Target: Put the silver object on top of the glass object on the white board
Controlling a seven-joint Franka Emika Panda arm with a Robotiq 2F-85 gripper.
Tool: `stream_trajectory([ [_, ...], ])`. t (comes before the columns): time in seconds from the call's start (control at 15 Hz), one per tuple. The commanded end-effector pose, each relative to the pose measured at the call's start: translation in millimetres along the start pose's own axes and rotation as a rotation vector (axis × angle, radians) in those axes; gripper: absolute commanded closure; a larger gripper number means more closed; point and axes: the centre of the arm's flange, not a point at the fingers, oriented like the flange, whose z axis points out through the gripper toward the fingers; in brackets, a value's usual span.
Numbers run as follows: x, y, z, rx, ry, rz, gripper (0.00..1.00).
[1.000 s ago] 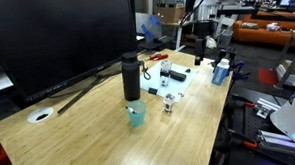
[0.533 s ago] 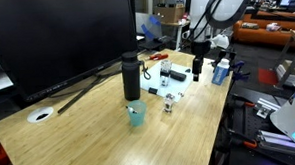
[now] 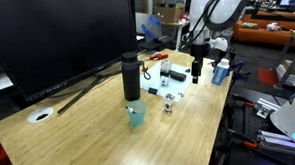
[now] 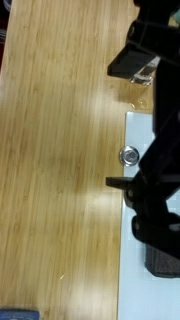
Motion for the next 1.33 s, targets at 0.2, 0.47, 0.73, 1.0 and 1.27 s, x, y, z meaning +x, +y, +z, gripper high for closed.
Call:
stream_trajectory([
  [0.2, 17.1, 14.5, 50.1, 0.021, 0.054, -0.028, 0.00],
  [0.47, 26.8, 13.4, 73.6, -0.005, 0.056, -0.060, 0.00],
  [0.73, 34.0, 5.6, 84.9, -0.026, 0.041, -0.094, 0.00],
  [1.0, 43.1, 0.7, 93.6, -0.097, 0.024, -0.140, 0.00],
  [1.27, 56.4, -2.2, 92.8, -0.113, 0.043, -0.157, 0.00],
])
